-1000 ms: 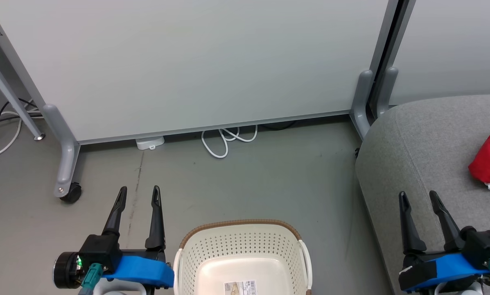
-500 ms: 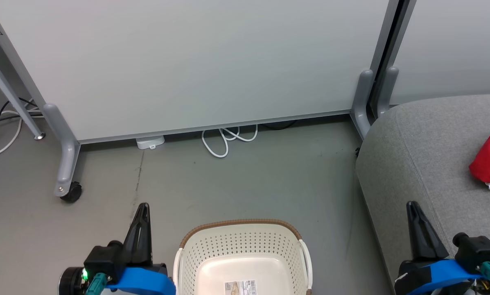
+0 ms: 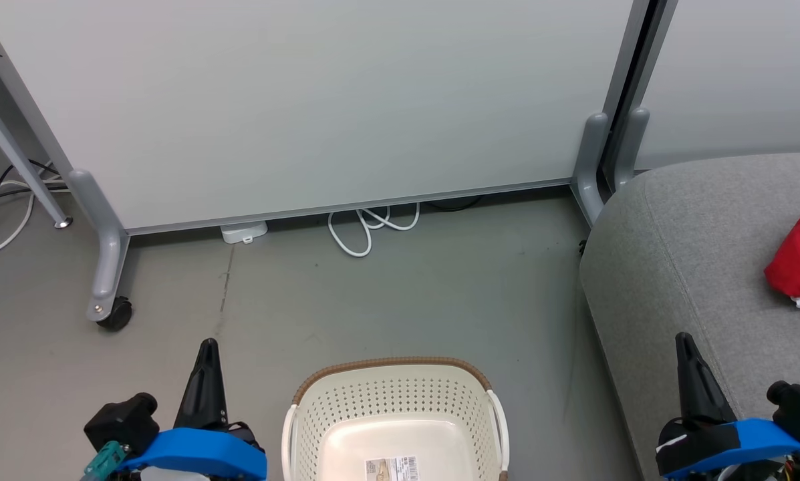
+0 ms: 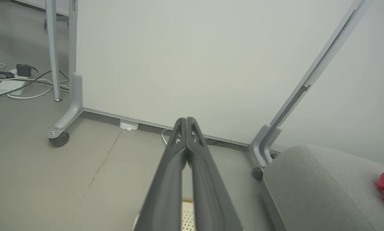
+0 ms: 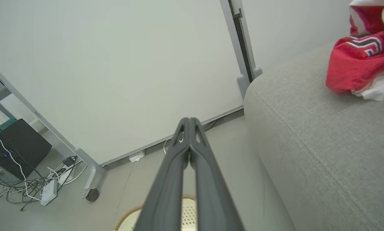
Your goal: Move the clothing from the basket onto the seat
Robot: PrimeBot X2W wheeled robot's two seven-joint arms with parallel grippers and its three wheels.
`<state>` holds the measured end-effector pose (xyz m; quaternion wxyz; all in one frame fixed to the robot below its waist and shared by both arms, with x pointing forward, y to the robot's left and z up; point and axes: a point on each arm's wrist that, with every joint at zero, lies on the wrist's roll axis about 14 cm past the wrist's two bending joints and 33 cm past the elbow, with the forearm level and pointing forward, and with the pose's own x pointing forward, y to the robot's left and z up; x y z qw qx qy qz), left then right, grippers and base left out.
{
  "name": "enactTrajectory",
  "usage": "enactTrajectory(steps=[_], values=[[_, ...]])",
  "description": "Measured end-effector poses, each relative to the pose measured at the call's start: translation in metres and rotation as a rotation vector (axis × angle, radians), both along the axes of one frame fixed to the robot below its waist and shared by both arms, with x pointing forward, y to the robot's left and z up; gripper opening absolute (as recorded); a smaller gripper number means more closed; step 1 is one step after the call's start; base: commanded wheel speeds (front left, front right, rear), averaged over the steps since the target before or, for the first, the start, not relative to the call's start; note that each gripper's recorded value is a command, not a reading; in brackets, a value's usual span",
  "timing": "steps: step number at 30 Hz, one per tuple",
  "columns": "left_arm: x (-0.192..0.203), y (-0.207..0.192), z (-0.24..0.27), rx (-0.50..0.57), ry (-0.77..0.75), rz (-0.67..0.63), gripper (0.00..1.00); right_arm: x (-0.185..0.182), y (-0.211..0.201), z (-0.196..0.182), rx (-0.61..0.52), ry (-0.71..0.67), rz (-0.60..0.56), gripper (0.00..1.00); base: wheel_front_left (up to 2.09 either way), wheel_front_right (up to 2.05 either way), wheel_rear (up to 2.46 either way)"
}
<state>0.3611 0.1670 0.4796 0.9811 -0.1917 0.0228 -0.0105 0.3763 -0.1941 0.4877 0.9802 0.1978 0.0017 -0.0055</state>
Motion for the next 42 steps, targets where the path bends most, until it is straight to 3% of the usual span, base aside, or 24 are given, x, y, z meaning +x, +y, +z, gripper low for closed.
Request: enactTrajectory(steps=[42], values=[[0.013, 0.022, 0.003, -0.602, 0.052, 0.086, 0.00, 0.004, -0.007, -0.001, 0.599, 0.038, -0.051, 0.00, 0.00, 0.00, 0.00]])
